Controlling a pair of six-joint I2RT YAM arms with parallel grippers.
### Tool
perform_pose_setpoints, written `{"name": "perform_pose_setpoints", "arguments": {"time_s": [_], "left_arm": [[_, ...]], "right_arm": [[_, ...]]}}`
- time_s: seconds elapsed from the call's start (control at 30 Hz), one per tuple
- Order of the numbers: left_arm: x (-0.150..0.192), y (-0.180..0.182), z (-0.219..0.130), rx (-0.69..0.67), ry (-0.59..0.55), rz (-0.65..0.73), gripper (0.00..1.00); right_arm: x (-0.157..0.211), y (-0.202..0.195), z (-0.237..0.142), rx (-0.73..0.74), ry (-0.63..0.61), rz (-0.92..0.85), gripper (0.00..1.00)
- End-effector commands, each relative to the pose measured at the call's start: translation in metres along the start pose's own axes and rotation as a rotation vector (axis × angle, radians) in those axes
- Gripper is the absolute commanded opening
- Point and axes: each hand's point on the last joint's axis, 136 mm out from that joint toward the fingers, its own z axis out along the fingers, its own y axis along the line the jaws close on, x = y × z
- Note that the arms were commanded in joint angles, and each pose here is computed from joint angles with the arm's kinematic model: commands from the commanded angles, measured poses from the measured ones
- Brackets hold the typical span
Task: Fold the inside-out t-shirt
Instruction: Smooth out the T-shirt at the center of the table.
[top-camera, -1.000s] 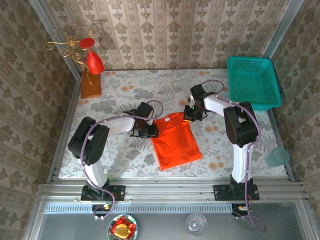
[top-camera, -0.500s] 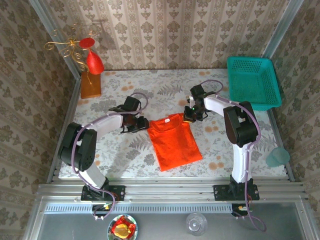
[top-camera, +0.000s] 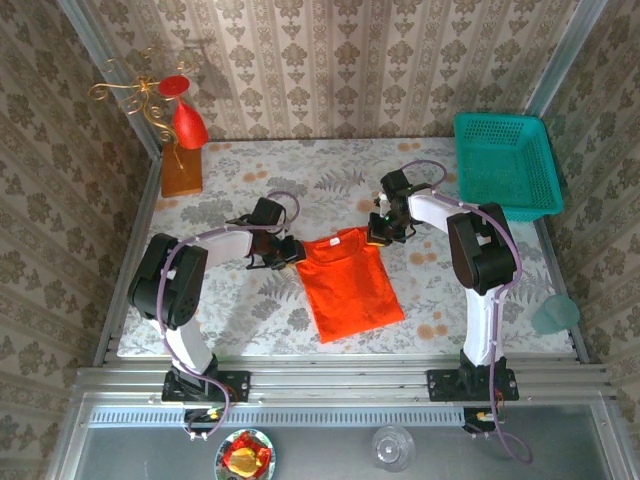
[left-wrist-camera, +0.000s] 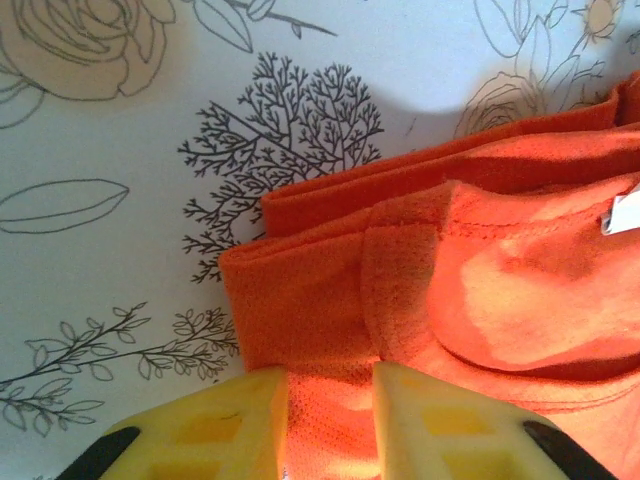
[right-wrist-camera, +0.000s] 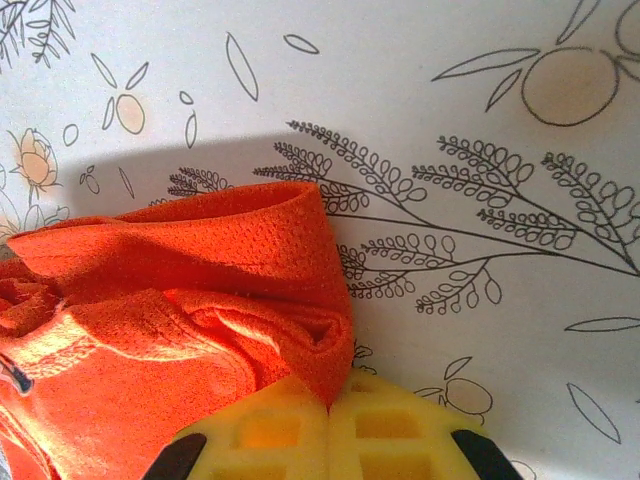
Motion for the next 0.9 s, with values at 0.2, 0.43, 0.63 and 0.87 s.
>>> {"name": "perform_pose_setpoints", "arguments": {"time_s": [0.2, 0.43, 0.63, 0.87], "left_arm": [[-0.003, 0.012, -0.005, -0.08, -0.016, -0.022, 0.34], [-0.009, -0.008, -0.004, -0.003, -0.033, -0.004, 0.13], [-0.021, -0.054, -0.024, 0.124, -0.107, 0.09, 0.03], [-0.024, -0.062, -0.014, 0.168, -0.091, 0.091, 0.03]], "right_arm": [[0.02, -0.007, -0.005, 0.027, 0.049, 0.024, 0.06], [0.02, -0.006, -0.005, 0.028, 0.049, 0.026, 0.06], [0.021, -0.007, -0.004, 0.031, 0.053, 0.027, 0.06], [0.023, -0.009, -0.004, 0.036, 0.059, 0.03, 0.06]]}}
